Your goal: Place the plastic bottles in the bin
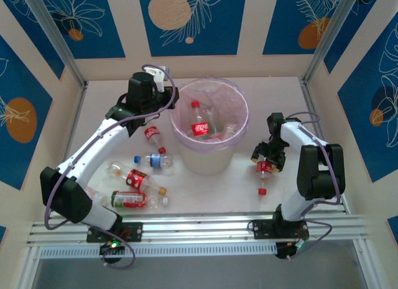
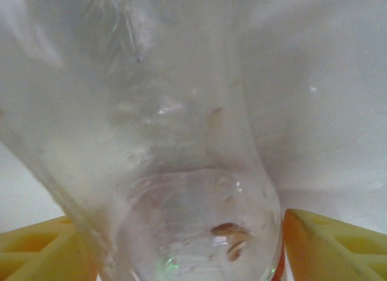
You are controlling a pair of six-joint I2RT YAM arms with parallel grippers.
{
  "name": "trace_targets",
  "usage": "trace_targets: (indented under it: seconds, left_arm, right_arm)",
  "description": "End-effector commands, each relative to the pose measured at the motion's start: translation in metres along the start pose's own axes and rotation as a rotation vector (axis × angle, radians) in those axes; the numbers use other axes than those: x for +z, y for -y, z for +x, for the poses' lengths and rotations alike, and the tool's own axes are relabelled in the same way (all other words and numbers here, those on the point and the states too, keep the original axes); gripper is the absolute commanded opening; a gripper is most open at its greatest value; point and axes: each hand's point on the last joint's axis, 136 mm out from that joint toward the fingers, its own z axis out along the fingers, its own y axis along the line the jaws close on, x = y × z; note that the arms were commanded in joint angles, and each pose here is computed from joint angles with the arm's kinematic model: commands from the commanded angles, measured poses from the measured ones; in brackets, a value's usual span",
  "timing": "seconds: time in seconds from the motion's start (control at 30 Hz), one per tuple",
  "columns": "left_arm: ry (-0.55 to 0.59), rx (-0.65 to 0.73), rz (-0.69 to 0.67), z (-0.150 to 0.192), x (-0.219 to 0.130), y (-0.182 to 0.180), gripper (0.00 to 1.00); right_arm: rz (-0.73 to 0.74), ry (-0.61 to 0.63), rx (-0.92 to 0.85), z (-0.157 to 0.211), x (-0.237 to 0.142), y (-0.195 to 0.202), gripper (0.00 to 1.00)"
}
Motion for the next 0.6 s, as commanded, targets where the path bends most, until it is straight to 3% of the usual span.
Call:
trace_targets:
  seconds: [0.0,0.07,0.27,0.57]
  left_arm:
    - [-0.019,-0.021,-0.02,0.006,-0.006,-0.008,0.0]
    - [-0.02,-0.018,-0.02,0.006,-0.006,-0.008,0.0]
    - [-0.019,-0.014,-0.024,0.005,-0.007,-0.008,0.0]
    - [-0.016,-0.012,-0.022,0.003,-0.006,-0.007,0.0]
  right_arm:
    - [0.01,0.007,0.001,-0.003,0.0,0.002,0.7]
    - [0.011,0.025,-0.006,-0.004,-0.008,0.002,0.65]
    - [-0.026,0.129,-0.023,-0.006,-0.053,0.001,0.63]
    - [-0.18,0.455,-0.065,-0.014,-0.175,-0.012,0.6]
